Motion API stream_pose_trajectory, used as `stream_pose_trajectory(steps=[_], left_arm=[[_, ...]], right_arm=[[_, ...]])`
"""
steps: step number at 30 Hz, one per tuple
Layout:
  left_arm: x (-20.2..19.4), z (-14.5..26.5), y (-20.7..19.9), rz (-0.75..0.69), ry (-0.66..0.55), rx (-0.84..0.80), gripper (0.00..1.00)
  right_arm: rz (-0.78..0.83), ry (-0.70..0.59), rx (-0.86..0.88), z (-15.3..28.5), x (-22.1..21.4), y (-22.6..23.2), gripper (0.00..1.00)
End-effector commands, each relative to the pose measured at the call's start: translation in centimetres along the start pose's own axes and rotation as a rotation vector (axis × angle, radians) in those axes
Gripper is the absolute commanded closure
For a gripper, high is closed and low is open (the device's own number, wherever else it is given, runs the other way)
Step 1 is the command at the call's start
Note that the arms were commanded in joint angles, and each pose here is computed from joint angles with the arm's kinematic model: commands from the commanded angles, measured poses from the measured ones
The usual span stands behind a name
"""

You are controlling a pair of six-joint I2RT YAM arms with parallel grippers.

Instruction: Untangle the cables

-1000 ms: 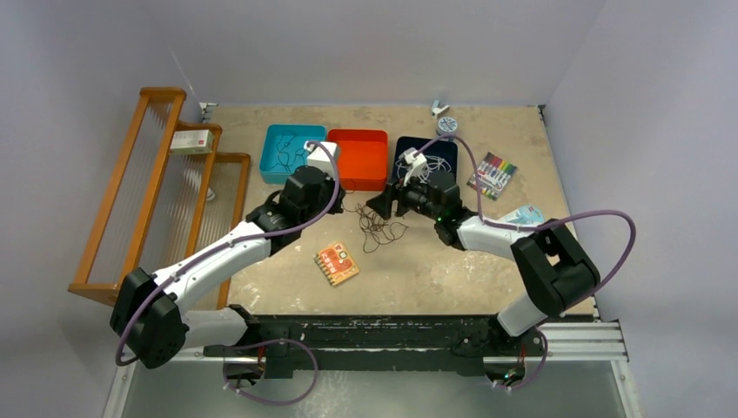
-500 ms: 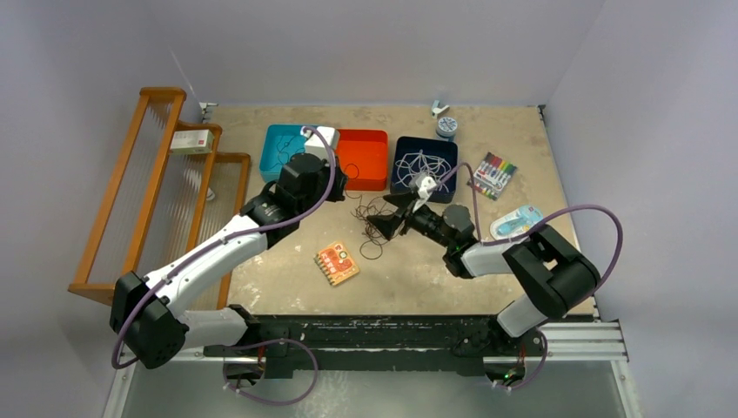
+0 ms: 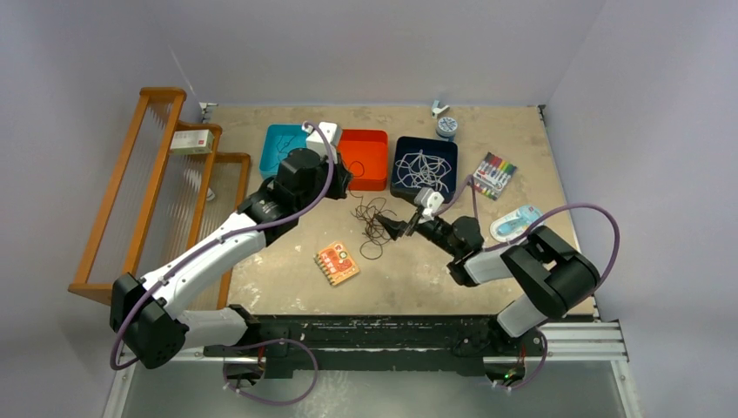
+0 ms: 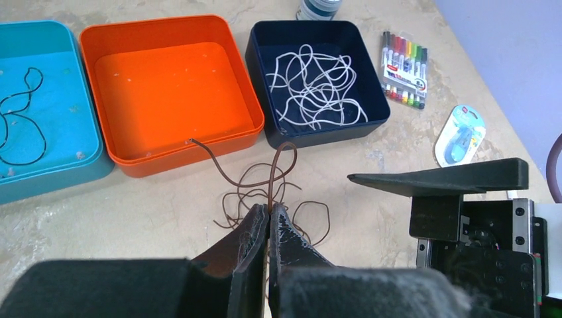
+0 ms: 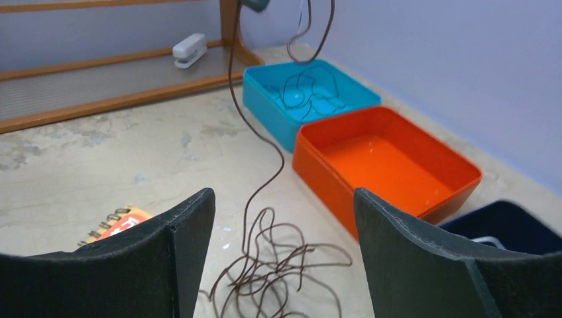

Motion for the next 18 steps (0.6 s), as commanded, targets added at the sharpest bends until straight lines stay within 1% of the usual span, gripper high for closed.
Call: stream_pose_trajectory(steps=[1,6,10,15,18], left_arm=[[2.7,0.9,-0.7,-0.015,-0.088,-0.054,1.00],[3.1,1.1,-1.1,-0.016,-0.090,-0.096,1.00],[3.8,1.5,-1.4,-0.018,-0.103,-0.119,1.00],[5.4,2.4,-1.2,-0.046,-0.129,-0.092,1.00],[6.7,3.0,-1.3,-0.054,-0.159,-0.087,1.00]], right_arm=[[0.191,-0.205,0.050,-1.7,4.6,0.0,0.22],[0.190,-0.216,0.085,-3.9,4.8,-0.3,0.23],[0.154,-0.227,0.098,-6.1,4.4,-0.8,0.25],[0.078,-0.219,0.143,-7.6,2.9,-0.6,0.29],[0.048,-0.192,0.159,-8.0,1.7,-0.3,0.31]])
Point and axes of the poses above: each gripper's point midway between its finger pads, its own z axis back along the fingers, its own y axis along the line the jaws close on, x = y × z, the point moved 9 cm from there along z, back along the fingers, and after that the axes turned 8 degrees about -z, right-handed, at the moved point
